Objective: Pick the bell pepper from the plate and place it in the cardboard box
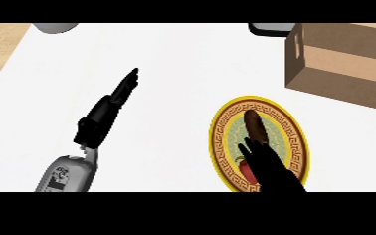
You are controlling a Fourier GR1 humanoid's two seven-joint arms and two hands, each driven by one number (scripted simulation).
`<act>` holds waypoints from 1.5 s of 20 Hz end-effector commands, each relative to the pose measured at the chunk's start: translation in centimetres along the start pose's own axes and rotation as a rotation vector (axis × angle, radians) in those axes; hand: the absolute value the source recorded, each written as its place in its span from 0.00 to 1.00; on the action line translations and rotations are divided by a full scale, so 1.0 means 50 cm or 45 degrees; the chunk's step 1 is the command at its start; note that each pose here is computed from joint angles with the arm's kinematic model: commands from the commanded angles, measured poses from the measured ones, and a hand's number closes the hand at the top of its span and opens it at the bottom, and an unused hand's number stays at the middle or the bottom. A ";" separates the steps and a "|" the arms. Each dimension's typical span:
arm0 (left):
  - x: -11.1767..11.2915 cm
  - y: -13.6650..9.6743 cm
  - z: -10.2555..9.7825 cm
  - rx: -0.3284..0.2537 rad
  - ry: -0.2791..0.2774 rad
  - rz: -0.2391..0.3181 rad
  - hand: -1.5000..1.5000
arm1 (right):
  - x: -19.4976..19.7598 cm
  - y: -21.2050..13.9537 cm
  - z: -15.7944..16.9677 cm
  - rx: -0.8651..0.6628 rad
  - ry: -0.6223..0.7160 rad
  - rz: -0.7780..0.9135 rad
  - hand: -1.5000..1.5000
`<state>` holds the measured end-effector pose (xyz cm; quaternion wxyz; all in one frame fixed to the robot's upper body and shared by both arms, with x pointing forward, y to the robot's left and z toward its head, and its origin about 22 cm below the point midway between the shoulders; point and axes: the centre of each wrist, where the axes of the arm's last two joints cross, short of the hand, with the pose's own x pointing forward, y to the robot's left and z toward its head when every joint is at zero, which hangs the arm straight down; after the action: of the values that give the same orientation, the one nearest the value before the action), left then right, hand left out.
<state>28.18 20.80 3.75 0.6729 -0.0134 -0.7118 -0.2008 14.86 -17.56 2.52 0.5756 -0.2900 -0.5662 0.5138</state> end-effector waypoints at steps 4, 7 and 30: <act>0.041 -0.002 0.010 0.014 -0.005 0.000 0.50 | -0.027 0.024 -0.008 0.013 0.012 0.014 0.00; 0.007 0.022 0.021 -0.011 0.005 0.029 0.50 | -0.016 0.073 -0.050 0.051 0.031 0.064 0.00; 0.016 0.008 -0.011 -0.006 -0.013 0.011 0.50 | -0.304 -0.126 -0.098 -0.015 0.276 0.166 1.00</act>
<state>28.48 21.19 4.04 0.6721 -0.0169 -0.7125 -0.2008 21.04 -25.78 0.45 0.5657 -0.3473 -0.5214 0.5361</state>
